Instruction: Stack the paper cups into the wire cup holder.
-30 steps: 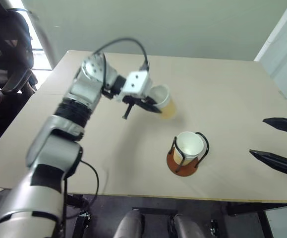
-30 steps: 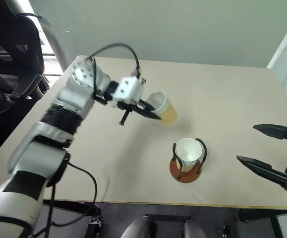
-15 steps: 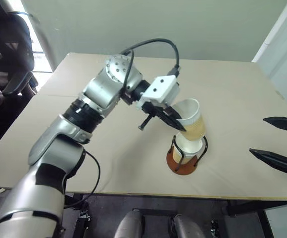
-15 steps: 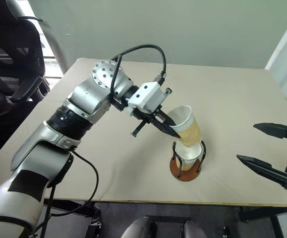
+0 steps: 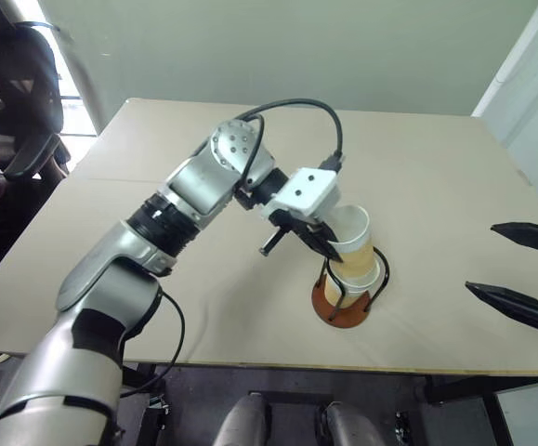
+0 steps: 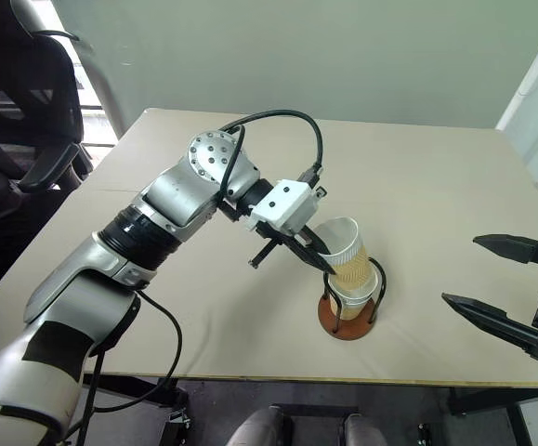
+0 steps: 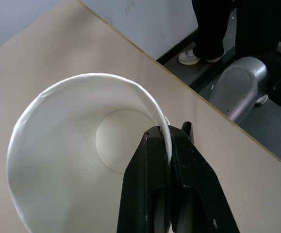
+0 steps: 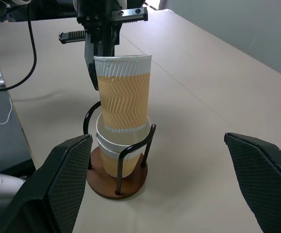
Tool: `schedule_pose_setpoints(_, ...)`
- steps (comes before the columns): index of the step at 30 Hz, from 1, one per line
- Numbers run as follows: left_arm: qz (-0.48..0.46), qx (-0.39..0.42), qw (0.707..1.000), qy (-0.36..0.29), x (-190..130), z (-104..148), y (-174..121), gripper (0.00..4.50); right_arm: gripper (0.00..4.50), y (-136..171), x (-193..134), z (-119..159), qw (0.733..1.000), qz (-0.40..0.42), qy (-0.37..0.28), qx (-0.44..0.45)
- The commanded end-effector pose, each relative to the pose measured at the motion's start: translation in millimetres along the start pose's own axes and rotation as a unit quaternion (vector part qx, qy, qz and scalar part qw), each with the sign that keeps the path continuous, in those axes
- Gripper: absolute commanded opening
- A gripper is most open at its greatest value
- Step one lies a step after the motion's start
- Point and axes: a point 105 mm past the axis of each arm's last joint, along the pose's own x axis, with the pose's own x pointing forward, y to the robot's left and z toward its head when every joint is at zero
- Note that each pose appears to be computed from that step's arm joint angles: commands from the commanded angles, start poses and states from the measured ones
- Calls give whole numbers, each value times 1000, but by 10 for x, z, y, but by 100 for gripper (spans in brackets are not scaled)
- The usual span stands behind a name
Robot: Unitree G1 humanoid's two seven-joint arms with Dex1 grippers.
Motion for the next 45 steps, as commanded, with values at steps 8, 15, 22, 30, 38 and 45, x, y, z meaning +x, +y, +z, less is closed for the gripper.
schedule_pose_setpoints(8,-16,2,1000,-11,39,53,12,21,450,8,-1,54,1000,-7,-4,-15)
schedule_pose_setpoints(15,-14,6,1000,-13,68,57,39,242,450,10,7,51,1000,-6,-4,-14)
schedule_pose_setpoints(22,15,12,1000,-23,38,82,136,445,450,-4,21,53,1000,-2,-6,-13)
schedule_pose_setpoints(30,256,-86,963,-6,-751,-208,254,445,450,-228,54,-128,999,-9,47,-17)
schedule_pose_setpoints(38,424,-196,882,58,-1491,-616,-401,445,450,-476,27,-321,997,-2,80,-19)
schedule_pose_setpoints(45,552,-302,777,34,-1585,-859,-1105,445,450,-819,137,-347,999,-42,22,-4)
